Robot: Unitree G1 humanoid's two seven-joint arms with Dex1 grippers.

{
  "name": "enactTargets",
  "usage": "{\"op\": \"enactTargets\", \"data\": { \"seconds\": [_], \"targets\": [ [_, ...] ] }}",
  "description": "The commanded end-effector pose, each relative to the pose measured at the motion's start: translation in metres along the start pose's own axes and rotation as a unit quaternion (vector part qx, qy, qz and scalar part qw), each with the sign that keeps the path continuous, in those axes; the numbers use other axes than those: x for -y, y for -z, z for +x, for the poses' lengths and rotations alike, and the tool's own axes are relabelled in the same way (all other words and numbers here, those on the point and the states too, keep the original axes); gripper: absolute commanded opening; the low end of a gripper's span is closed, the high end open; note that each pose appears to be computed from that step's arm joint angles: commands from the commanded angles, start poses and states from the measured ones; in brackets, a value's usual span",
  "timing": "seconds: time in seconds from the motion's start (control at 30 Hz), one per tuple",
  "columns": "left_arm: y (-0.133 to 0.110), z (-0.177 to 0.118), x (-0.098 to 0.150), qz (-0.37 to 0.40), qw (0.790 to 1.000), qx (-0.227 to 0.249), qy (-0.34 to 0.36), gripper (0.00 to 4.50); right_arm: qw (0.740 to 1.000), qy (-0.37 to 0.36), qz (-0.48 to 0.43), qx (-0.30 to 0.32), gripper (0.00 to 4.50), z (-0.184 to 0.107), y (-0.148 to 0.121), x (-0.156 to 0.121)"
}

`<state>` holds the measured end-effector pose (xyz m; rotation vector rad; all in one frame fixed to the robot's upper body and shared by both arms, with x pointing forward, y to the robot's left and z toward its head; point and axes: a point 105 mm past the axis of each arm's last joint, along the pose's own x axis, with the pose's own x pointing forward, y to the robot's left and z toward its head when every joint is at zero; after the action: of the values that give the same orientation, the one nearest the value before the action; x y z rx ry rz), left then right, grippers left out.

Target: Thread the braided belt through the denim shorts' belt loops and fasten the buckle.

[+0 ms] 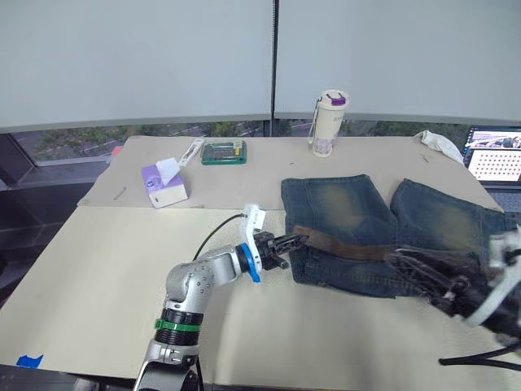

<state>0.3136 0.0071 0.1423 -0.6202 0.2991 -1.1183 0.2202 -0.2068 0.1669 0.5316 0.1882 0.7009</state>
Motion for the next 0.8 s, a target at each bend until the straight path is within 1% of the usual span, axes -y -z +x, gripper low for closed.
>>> {"op": "enactTargets", "data": {
  "seconds": [0.03,0.07,0.13,0.2,0.33,0.4,0.57,0.67,0.73,0.77,0.8],
  "targets": [
    [-0.019,0.001,0.025,-0.013,0.998,0.031,0.056,0.00,0.996,-0.072,0.053,0.000,4.47,0.035,0.024,-0.032],
    [-0.019,0.000,0.026,-0.017,0.998,0.031,0.058,0.00,0.995,-0.077,0.063,-0.002,4.47,0.040,0.029,-0.035],
    [-0.017,-0.001,0.027,-0.021,0.998,0.027,0.059,0.00,0.991,-0.076,0.108,0.023,4.47,0.056,0.036,-0.033],
    [-0.014,-0.002,0.026,-0.017,0.998,0.020,0.054,0.00,0.987,-0.056,0.142,0.053,4.47,0.067,0.039,-0.022],
    [-0.012,-0.003,0.024,-0.013,0.999,0.016,0.048,0.00,0.969,-0.042,0.189,0.151,4.47,0.076,0.022,-0.010],
    [-0.012,-0.003,0.023,-0.014,0.999,0.016,0.046,0.00,0.961,-0.043,0.205,0.181,4.47,0.076,0.017,-0.007],
    [-0.011,-0.003,0.021,-0.014,0.999,0.013,0.042,0.00,0.959,-0.053,0.208,0.186,4.47,0.069,0.019,-0.011],
    [-0.009,-0.003,0.020,-0.012,0.999,0.006,0.041,0.00,0.960,-0.047,0.202,0.188,3.67,0.067,0.018,-0.011],
    [-0.007,-0.003,0.019,-0.012,0.999,0.002,0.040,0.00,0.960,-0.046,0.202,0.189,2.98,0.067,0.018,-0.011],
    [-0.006,-0.003,0.019,-0.009,0.999,-0.001,0.038,0.00,0.960,-0.044,0.202,0.189,2.70,0.068,0.018,-0.011],
    [-0.006,-0.003,0.019,-0.009,0.999,-0.002,0.037,0.00,0.960,-0.042,0.202,0.189,2.31,0.068,0.019,-0.011]
  ]
}}
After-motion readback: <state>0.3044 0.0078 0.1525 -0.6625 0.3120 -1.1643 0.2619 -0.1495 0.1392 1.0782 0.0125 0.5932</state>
